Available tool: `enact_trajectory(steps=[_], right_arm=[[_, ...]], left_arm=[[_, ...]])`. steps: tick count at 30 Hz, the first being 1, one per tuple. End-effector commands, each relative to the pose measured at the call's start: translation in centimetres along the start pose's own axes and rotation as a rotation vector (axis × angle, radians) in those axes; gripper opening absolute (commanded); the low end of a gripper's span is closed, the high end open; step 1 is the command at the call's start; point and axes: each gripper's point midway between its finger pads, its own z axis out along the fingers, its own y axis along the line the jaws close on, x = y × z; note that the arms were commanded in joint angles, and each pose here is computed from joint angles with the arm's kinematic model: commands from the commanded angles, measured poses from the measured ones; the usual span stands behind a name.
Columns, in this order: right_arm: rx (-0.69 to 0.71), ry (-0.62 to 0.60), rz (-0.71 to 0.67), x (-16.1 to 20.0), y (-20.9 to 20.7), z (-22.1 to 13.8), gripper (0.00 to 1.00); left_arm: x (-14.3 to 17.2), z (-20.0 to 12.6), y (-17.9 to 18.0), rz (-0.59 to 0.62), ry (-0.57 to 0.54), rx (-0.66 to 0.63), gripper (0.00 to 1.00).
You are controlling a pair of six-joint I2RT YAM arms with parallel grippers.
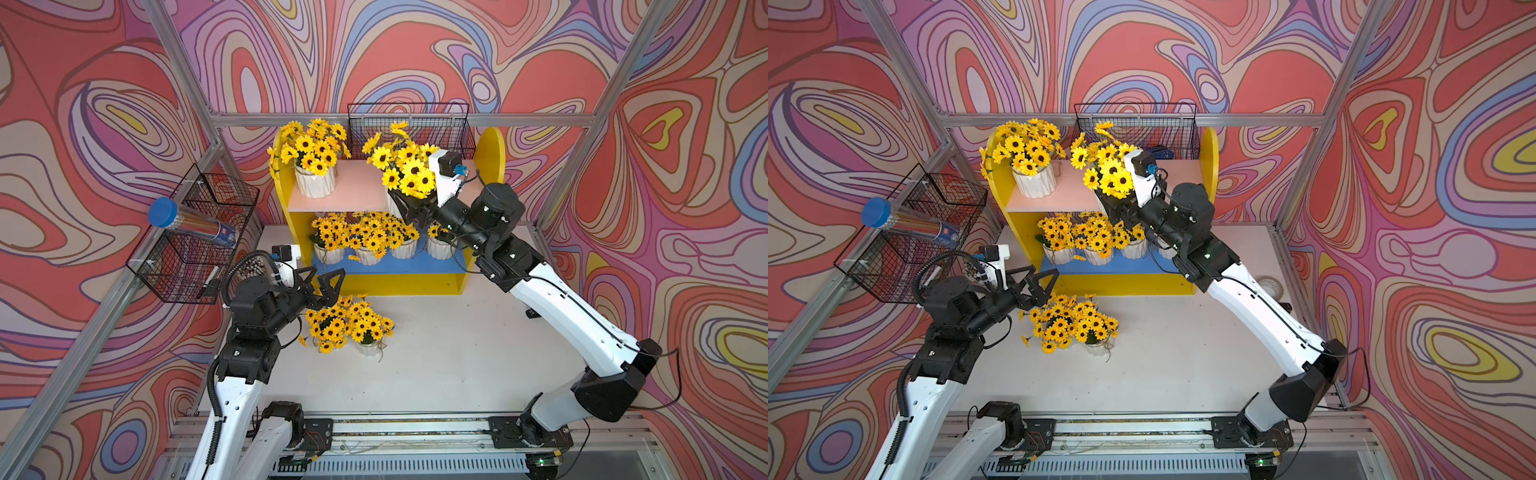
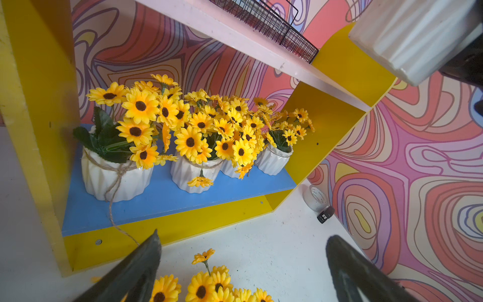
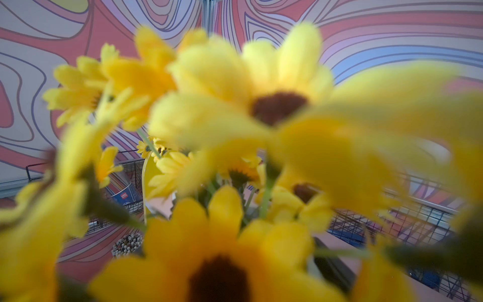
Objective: Take the sunflower pots off the shelves
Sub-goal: Place the sunflower pot at the center of the board.
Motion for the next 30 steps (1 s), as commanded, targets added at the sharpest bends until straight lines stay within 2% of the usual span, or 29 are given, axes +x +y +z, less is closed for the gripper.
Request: enact_trajectory(steps=[1, 12, 20, 23, 30], right_arm=[[0.015, -0.084, 0.015, -3.1, 0.4, -2.7, 0.00], [0.071, 0.052, 0.066, 2.8, 1.6, -9.7, 0.00], [0.114, 0.109, 0.100, 5.7, 1.6, -13.2, 0.00], [0.145, 0.144, 0.116, 8.1, 1.4, -14.2, 0.00], [0.168, 0.233, 0.228, 15.1, 2.0, -15.5, 0.00]], left_arm=[[-0.1, 0.2, 0.1, 0.000, -0.011, 0.007, 1.00], [0.0, 0.3, 0.2, -0.004, -0.006, 0.008, 1.00], [0.8, 0.9, -0.2, -0.045, 0.021, 0.050, 1.00], [1.9, 1.9, -1.1, -0.061, 0.073, 0.093, 1.00], [6.7, 4.4, -4.8, -0.048, 0.281, 0.199, 0.98]])
